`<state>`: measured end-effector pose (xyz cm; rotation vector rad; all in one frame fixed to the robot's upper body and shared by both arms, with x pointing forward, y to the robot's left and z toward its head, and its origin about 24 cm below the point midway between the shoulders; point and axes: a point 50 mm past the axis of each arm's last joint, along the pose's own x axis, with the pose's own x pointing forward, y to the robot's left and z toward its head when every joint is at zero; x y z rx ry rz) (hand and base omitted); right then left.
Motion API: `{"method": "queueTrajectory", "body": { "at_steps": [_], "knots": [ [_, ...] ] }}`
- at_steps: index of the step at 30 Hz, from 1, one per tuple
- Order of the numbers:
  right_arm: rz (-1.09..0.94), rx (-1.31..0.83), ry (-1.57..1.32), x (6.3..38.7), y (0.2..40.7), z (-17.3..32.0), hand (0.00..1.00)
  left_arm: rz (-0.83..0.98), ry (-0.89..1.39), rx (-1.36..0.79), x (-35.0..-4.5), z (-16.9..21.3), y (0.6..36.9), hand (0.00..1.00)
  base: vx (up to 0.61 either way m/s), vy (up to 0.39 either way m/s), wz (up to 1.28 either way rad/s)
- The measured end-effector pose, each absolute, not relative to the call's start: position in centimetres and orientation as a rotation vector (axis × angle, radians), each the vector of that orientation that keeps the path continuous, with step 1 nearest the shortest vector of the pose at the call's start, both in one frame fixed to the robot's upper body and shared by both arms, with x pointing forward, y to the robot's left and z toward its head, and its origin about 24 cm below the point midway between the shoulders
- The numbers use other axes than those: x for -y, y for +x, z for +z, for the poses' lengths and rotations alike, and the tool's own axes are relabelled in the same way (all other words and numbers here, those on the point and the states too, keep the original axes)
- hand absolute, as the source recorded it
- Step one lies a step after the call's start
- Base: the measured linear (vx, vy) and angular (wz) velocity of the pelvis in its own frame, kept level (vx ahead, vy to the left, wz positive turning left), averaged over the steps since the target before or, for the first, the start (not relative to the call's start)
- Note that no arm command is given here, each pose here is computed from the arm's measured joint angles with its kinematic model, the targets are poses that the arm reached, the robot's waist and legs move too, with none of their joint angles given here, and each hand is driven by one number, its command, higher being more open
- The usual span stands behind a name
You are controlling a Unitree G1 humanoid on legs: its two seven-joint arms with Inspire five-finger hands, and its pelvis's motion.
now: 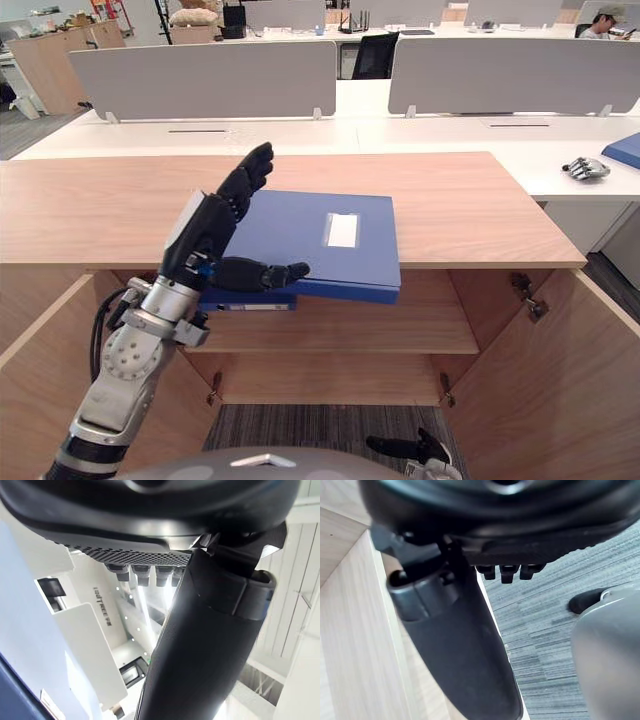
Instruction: Walk over to the cabinet, pick up the folder, carry it to the office cabinet, place the folder inside the office cabinet, then close the office cabinet door
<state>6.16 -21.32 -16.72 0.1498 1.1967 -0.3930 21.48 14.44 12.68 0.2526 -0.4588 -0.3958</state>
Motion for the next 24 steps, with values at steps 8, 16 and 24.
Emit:
{"method": "queueTrajectory", "body": {
  "at_steps": [8,16,24],
  "knots": [
    [-0.367,-1.203,0.119,21.3,6.3,-16.7,1.00,-0.481,0.344,0.488,-12.8,12.8,21.5,1.00,0.00,0.000,0.00],
    [-0.382,-1.231,0.107,21.4,5.7,-16.9,1.00,-0.577,0.523,0.513,-11.1,12.1,21.0,1.00,0.00,-0.009,-0.01],
    [-0.369,-1.248,0.079,21.5,5.5,-16.9,1.00,-0.547,0.645,0.566,-10.9,12.1,20.8,1.00,0.00,0.000,0.00]
  ]
}}
